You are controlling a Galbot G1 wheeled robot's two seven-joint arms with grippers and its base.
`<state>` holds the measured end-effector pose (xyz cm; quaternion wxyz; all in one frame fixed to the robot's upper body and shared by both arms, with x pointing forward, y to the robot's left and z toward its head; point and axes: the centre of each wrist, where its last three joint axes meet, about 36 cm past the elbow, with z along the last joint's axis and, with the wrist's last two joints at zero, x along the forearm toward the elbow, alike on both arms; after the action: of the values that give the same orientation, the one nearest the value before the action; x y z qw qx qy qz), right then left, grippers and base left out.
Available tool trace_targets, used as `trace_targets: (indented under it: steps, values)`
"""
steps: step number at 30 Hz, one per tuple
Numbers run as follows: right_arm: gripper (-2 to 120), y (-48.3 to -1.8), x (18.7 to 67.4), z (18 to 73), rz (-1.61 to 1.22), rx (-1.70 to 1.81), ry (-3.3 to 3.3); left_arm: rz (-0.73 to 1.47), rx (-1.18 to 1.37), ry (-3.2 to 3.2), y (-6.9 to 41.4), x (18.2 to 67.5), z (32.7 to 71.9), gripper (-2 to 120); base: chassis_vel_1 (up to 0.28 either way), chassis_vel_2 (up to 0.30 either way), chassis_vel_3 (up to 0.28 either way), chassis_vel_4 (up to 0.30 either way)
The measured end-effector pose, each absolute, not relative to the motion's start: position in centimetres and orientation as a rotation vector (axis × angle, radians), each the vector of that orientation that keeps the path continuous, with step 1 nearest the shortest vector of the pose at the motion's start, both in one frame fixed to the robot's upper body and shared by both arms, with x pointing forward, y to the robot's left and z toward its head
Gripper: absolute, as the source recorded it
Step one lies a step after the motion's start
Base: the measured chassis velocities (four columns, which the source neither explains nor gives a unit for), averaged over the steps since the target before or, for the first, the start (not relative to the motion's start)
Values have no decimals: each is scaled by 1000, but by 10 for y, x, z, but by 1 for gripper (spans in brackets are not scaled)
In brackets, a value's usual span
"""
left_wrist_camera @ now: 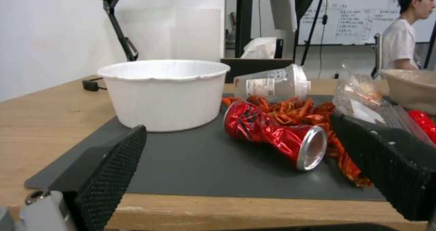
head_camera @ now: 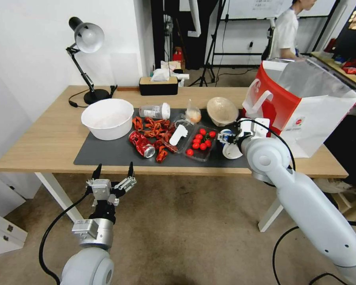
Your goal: Pick up the trash from the table and place it into the takeout bag.
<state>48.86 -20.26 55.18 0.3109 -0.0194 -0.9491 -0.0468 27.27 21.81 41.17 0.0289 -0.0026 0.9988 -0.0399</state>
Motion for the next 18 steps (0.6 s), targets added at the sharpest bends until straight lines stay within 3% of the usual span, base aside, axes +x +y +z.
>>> trace_targets:
  steps: [18]
  values:
    - [100,-207,488,535,-122,-78,-2462,-121,-3,3082,217,275,409,100,0,0,0,0]
